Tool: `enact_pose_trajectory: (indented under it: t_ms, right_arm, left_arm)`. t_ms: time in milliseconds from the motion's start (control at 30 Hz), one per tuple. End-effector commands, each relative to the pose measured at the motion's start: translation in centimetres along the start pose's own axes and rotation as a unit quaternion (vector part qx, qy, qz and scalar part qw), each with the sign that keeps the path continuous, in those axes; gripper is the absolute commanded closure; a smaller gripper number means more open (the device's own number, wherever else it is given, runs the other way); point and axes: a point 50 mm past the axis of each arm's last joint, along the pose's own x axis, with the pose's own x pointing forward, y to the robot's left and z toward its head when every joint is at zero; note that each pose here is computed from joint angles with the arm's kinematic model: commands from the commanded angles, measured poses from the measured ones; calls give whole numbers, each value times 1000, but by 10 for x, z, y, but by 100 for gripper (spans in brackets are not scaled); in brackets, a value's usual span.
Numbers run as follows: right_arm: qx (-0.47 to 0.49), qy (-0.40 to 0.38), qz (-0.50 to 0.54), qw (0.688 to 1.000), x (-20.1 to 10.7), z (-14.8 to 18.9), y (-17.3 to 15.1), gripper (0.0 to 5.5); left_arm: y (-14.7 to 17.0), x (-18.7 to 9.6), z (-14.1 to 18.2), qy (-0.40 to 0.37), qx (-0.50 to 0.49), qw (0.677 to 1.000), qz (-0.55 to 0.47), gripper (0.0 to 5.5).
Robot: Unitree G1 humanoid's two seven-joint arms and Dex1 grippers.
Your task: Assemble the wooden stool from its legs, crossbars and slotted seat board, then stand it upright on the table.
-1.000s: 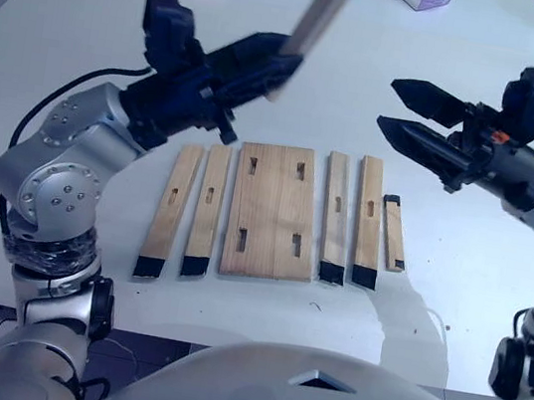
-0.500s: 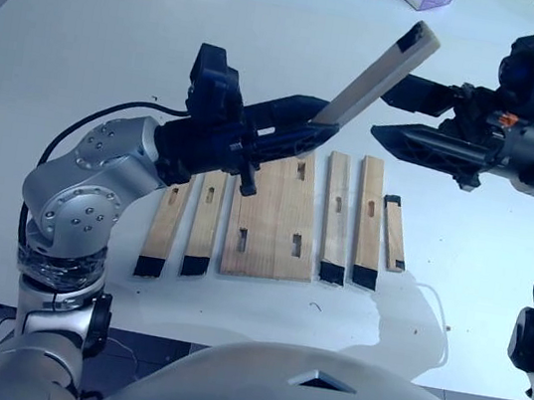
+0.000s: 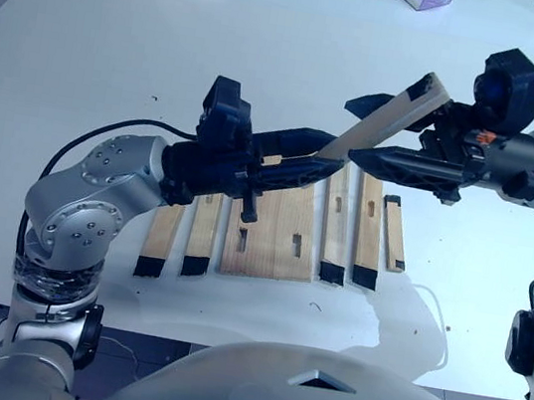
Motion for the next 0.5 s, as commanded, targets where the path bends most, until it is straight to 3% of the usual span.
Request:
enact_pose_trajectory:
  t_ms: [33, 333, 500]
  right_arm:
    - [-6, 25, -2, 1000, -2, -3, 3, 266]
    - [-26, 44, -13, 999, -5, -2, 0, 404]
    - [-30, 53, -11, 998, -5, -4, 0, 418]
  left_arm:
    - [1, -1, 0, 7, -5, 1000, 4, 416]
    - [-3, -6, -3, 32, -13, 999, -14, 416]
    - [-4, -8, -6, 46, -19, 999, -23, 416]
